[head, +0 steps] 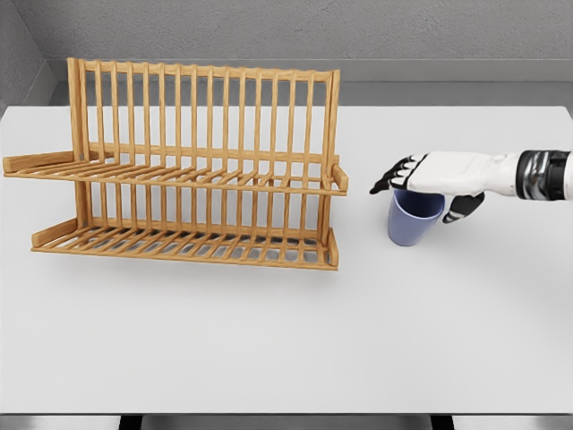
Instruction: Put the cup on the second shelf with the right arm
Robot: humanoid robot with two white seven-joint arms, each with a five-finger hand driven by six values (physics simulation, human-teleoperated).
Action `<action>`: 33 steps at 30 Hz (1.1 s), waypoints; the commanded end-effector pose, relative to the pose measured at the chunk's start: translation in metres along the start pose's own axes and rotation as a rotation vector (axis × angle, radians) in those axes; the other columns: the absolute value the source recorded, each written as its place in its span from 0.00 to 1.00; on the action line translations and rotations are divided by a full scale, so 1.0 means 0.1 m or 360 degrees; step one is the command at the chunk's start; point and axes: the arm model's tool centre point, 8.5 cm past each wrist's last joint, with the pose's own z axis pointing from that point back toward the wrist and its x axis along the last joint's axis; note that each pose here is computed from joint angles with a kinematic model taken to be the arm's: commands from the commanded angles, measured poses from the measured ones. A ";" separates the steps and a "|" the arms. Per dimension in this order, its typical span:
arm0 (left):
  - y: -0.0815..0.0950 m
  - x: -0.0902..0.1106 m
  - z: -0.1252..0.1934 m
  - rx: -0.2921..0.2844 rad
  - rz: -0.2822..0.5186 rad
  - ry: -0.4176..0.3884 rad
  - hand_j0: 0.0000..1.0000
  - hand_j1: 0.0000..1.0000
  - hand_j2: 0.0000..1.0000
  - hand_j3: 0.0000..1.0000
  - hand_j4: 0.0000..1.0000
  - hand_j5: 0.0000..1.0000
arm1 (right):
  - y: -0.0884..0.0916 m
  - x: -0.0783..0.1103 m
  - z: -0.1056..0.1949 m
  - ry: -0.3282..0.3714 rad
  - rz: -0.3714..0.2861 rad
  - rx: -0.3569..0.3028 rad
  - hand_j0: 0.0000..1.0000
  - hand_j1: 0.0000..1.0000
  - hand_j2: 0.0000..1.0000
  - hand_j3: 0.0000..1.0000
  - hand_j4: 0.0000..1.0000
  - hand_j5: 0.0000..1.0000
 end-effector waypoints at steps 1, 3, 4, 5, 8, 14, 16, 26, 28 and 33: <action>0.00 0.00 0.00 0.0000 0.0000 0.0000 1.00 1.00 1.00 1.00 1.00 1.00 | -0.01 0.03 -0.01 -0.0022 0.0008 -0.0004 1.00 1.00 1.00 1.00 1.00 1.00; 0.00 0.00 0.00 0.0000 0.0000 0.0000 1.00 1.00 1.00 1.00 1.00 1.00 | -0.02 0.04 -0.01 -0.0030 0.0018 -0.0008 1.00 1.00 1.00 1.00 1.00 1.00; 0.00 0.00 0.00 0.0000 0.0000 0.0000 1.00 1.00 1.00 1.00 1.00 1.00 | -0.02 0.05 -0.01 -0.0031 0.0018 -0.0006 1.00 1.00 1.00 1.00 1.00 1.00; 0.00 0.00 0.00 0.0000 0.0000 0.0000 1.00 1.00 1.00 1.00 1.00 1.00 | -0.02 0.05 -0.01 -0.0031 0.0018 -0.0006 1.00 1.00 1.00 1.00 1.00 1.00; 0.00 0.00 0.00 0.0000 0.0000 0.0000 1.00 1.00 1.00 1.00 1.00 1.00 | -0.02 0.04 -0.01 -0.0018 0.0010 -0.0007 0.90 0.90 0.90 0.90 0.90 0.90; 0.00 0.00 0.00 0.0000 0.0000 0.0000 1.00 1.00 1.00 1.00 1.00 1.00 | -0.02 0.04 0.00 -0.0016 0.0011 -0.0005 0.75 0.75 0.75 0.75 0.75 0.75; 0.00 0.01 0.00 0.0000 0.0000 -0.0003 1.00 1.00 1.00 1.00 1.00 1.00 | -0.02 0.04 0.00 -0.0019 0.0013 -0.0002 0.69 0.69 0.69 0.69 0.69 0.69; 0.00 0.01 0.00 0.0000 0.0000 -0.0003 1.00 1.00 1.00 1.00 1.00 1.00 | -0.12 0.05 0.06 -0.0003 0.0051 -0.0027 0.68 0.68 0.68 0.68 0.68 0.68; 0.00 0.01 0.00 0.0000 0.0000 -0.0003 1.00 1.00 1.00 1.00 1.00 1.00 | -0.17 0.04 0.10 0.0008 0.0065 -0.0034 0.68 0.68 0.68 0.68 0.68 0.68; 0.00 0.00 0.00 0.0000 0.0000 0.0000 1.00 1.00 1.00 1.00 1.00 1.00 | -0.28 0.03 0.21 0.0034 0.0101 -0.0080 0.68 0.68 0.68 0.68 0.68 0.68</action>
